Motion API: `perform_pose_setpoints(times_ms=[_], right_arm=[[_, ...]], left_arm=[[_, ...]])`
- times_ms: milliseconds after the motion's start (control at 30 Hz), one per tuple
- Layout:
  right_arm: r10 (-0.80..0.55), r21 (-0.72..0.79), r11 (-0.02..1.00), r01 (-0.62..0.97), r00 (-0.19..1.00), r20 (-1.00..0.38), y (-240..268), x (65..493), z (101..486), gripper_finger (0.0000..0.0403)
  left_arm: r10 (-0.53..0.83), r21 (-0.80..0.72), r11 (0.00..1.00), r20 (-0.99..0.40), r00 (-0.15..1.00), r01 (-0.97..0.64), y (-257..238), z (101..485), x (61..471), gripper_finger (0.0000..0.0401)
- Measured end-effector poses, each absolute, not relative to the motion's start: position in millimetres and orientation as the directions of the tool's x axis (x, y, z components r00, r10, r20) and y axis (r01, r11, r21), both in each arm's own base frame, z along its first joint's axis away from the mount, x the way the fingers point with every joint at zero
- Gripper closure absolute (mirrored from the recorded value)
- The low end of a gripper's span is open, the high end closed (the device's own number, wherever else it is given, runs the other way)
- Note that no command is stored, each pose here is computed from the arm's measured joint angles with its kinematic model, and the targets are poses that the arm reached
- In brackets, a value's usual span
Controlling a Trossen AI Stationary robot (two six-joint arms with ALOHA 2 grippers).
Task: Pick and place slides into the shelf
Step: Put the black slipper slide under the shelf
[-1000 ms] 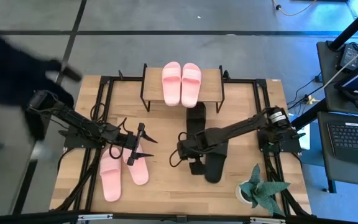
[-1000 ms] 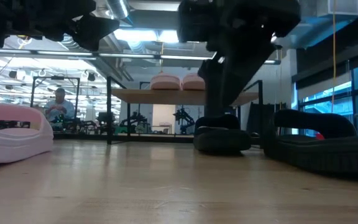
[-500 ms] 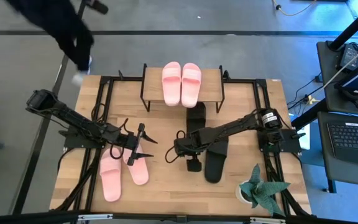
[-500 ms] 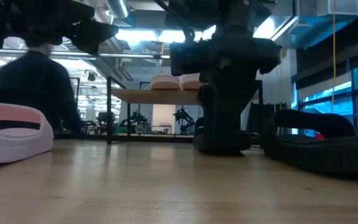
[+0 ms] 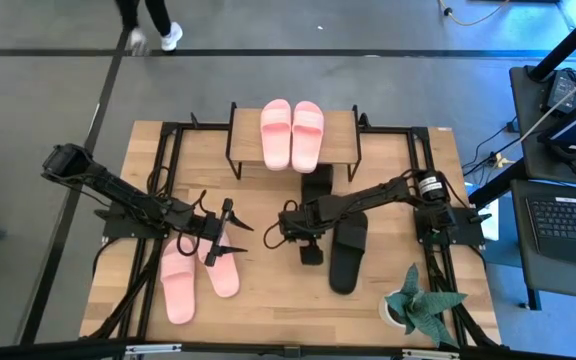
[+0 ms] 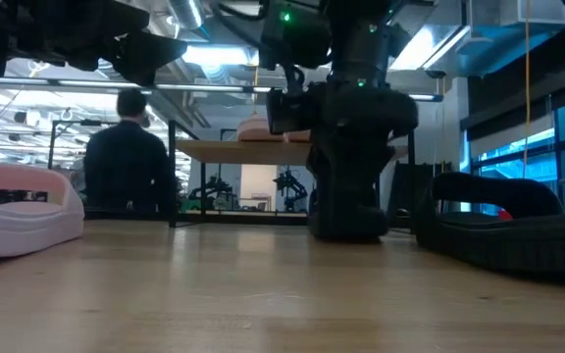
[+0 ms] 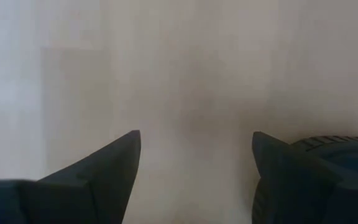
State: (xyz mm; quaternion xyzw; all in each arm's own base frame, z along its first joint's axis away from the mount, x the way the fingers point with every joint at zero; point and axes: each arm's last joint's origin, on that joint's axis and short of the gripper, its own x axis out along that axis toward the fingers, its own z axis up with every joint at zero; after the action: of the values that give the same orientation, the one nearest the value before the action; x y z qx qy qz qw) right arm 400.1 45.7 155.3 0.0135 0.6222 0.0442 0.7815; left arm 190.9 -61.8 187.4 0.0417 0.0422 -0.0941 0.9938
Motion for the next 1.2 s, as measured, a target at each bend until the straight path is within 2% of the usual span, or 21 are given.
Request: perform_pose_setpoints(times_ms=[233, 800, 1200], right_arm=[[-0.047, -0.045, 0.999, 0.018, 0.19, -0.981, 21.5, 397.9, 154.7, 0.0095], [-0.072, -0.058, 0.99, 0.125, 0.109, -0.991, -31.7, 390.1, 153.9, 0.0095], [-0.123, -0.108, 0.984, 0.14, 0.097, -0.988, -46.9, 388.1, 154.1, 0.0095]], left_arm=[[-0.184, 0.074, 0.979, -0.092, 0.979, 0.191, -61.8, 187.4, 190.9, 0.014], [-0.183, 0.068, 0.979, -0.099, 0.978, 0.19, -61.8, 186.7, 190.8, 0.014], [-0.184, 0.067, 0.979, -0.1, 0.978, 0.191, -61.8, 186.5, 190.8, 0.014]])
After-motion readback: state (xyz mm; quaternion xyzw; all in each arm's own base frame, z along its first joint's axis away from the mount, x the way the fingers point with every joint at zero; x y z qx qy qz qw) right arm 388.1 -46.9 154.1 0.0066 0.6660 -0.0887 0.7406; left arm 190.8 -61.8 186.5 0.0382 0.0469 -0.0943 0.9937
